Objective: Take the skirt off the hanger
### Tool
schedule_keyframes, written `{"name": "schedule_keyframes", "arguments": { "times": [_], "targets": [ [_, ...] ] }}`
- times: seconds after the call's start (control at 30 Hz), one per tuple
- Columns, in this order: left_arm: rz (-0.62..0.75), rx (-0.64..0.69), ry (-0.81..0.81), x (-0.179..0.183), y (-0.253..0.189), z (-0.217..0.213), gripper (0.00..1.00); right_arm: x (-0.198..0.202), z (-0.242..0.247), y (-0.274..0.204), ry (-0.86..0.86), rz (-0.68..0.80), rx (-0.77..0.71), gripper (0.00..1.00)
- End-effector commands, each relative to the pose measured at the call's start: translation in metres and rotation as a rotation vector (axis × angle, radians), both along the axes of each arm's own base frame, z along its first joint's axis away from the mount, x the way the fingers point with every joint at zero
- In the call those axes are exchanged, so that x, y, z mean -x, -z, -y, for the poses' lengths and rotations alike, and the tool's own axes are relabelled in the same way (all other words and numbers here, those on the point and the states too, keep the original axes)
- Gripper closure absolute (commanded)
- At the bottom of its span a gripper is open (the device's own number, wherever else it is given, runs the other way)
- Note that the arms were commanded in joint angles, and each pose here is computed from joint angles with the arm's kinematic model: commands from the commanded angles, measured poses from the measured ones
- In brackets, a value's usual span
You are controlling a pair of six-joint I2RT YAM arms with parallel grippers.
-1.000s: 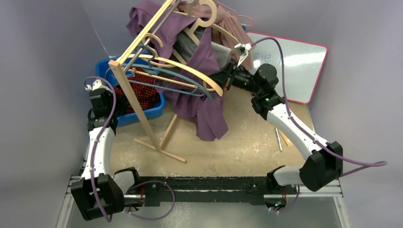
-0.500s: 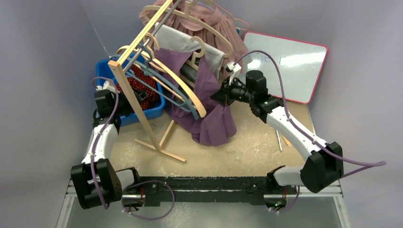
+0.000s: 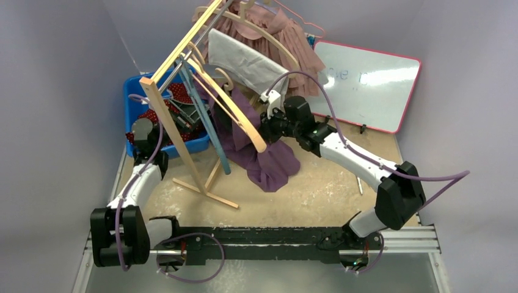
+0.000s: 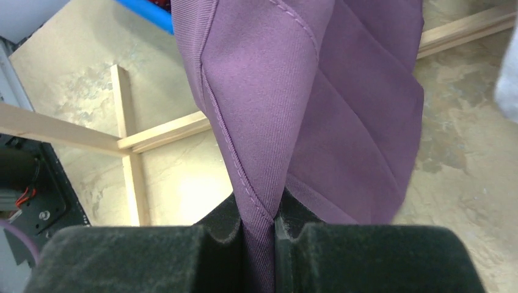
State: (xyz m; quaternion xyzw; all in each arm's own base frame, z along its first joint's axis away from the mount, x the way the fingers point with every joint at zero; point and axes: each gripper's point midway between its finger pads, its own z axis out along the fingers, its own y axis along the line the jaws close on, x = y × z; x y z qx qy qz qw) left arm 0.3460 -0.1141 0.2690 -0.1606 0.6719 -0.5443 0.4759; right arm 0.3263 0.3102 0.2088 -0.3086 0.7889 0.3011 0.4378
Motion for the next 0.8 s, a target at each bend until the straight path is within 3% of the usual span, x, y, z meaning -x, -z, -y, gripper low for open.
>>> {"name": "schedule_keyframes", "arguments": {
  "times": [0.0, 0.1, 0.3, 0.47, 0.77],
  "targets": [
    [0.211, 0.087, 0.083, 0.011, -0.052, 0.015, 0.00, -0.005, -0.017, -0.044, -0.020, 0.146, -0.097, 1.00],
    [0.261, 0.122, 0.107, 0.013, -0.062, 0.028, 0.02, 0.000, -0.024, -0.031, -0.042, 0.130, -0.069, 1.00],
    [0.339, 0.177, 0.052, 0.006, -0.082, 0.036, 0.19, 0.007, -0.025, -0.022, -0.052, 0.131, -0.042, 1.00],
    [0.376, 0.254, 0.024, 0.000, -0.097, 0.035, 0.28, 0.009, -0.015, 0.002, -0.032, 0.108, 0.029, 1.00],
    [0.389, 0.365, 0.045, -0.011, -0.105, 0.047, 0.27, 0.020, -0.010, 0.016, -0.035, 0.114, 0.077, 1.00]
  ]
}}
